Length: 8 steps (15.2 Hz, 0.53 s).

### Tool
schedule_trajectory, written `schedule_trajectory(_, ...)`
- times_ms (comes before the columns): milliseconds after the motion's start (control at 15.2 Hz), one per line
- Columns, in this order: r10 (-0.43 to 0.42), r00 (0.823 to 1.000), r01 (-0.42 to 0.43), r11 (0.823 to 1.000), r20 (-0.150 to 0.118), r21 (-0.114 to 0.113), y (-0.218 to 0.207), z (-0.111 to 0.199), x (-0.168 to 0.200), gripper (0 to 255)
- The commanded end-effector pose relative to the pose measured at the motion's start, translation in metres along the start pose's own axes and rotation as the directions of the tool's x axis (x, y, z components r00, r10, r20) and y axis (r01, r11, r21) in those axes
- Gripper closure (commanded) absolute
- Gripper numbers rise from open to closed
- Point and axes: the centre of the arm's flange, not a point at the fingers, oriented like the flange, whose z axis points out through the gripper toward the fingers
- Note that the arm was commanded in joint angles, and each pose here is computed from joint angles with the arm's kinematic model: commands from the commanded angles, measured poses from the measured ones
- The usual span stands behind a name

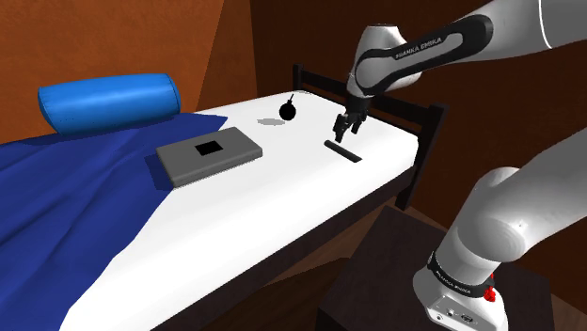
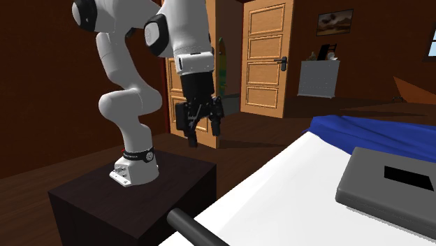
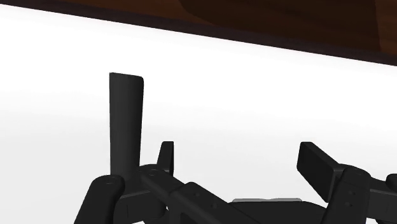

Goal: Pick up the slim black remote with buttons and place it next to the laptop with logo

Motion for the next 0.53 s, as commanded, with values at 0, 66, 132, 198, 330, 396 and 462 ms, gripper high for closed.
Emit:
schedule_trajectory(0,0.018,1.0,-0.018,1.0,-0.011,-0.009,0.018,0.02,0.01,0)
schedule_trajectory(66,0.027,1.0,-0.027,1.0,-0.016,-0.012,0.026,0.029,0.015,0)
schedule_trajectory(132,0.036,0.999,-0.036,0.999,-0.02,-0.016,0.034,0.038,0.019,0)
schedule_trajectory(198,0.045,0.999,-0.046,0.999,-0.025,-0.02,0.042,0.046,0.024,0)
schedule_trajectory(330,0.063,0.997,-0.064,0.998,-0.034,-0.026,0.058,0.063,0.033,0)
schedule_trajectory(396,0.072,0.997,-0.073,0.997,-0.039,-0.03,0.066,0.072,0.037,0)
schedule_trajectory(462,0.081,0.996,-0.082,0.996,-0.044,-0.033,0.074,0.08,0.042,0)
